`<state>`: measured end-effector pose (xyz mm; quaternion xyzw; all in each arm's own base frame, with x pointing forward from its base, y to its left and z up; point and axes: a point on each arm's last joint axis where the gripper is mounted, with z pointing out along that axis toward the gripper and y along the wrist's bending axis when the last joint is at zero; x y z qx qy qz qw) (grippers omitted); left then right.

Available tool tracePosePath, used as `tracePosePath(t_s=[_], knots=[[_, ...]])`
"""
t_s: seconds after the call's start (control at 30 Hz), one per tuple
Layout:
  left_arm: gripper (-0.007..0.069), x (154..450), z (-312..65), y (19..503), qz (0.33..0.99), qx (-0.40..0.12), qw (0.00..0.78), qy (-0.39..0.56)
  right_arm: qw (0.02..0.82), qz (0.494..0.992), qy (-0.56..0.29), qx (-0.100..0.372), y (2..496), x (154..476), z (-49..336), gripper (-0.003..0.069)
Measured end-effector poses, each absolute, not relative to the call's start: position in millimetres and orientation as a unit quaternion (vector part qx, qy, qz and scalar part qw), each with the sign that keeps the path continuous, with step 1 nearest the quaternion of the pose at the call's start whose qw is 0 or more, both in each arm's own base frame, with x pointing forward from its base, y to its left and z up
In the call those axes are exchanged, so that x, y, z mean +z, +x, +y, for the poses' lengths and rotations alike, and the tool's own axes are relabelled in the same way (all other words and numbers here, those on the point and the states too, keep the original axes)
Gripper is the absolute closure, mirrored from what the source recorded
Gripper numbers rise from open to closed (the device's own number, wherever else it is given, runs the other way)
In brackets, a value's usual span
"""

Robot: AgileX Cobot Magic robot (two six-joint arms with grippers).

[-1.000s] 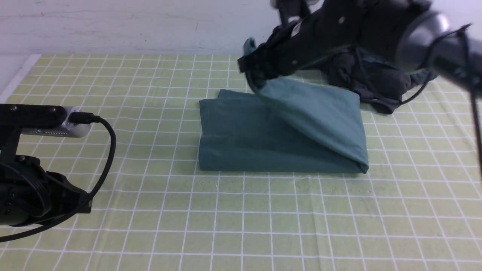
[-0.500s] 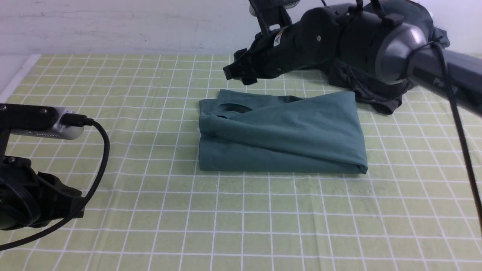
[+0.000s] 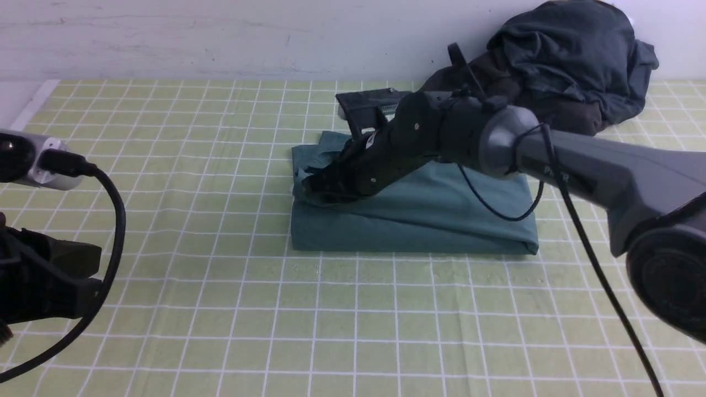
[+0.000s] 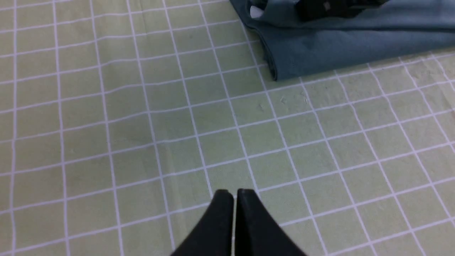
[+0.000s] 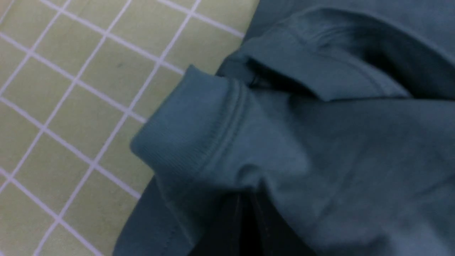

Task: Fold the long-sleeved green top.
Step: Use the right arm to drag the right edge of the fabric to the left and folds it over the left edge

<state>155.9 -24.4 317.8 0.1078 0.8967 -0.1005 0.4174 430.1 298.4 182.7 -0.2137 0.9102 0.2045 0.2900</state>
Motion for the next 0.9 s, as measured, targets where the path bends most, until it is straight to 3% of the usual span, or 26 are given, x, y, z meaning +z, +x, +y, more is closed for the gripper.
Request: tracePosePath(t_s=[0.23,0.37,0.53,0.67,0.8,0.9], knots=[[0.0626,316.9,-25.0,154.9,0.899,-0.103,0.411,0.112,0.318,0.886,-0.295,0.161,420.9,199.2,305.3,0.0669],[0.0626,318.1,-26.3,155.1,0.895,-0.108,0.417,0.117,0.373,0.863,-0.31,0.139,417.9,250.4,291.5,0.0669],[0.0626,319.1,-31.2,149.7,0.871,-0.125,0.455,0.138,0.403,0.854,-0.295,0.145,415.7,277.8,283.7,0.0669],[0.0626,320.1,-35.9,133.6,0.832,-0.133,0.511,0.171,0.367,0.877,-0.264,0.164,422.1,246.0,290.4,0.0669],[0.0626,325.1,-38.2,111.4,0.777,-0.11,0.581,0.215,0.289,0.91,-0.236,0.179,426.4,180.8,301.1,0.0669],[0.0626,323.0,-37.6,98.9,0.747,-0.089,0.618,0.227,0.259,0.918,-0.24,0.18,420.0,163.8,308.2,0.0669]])
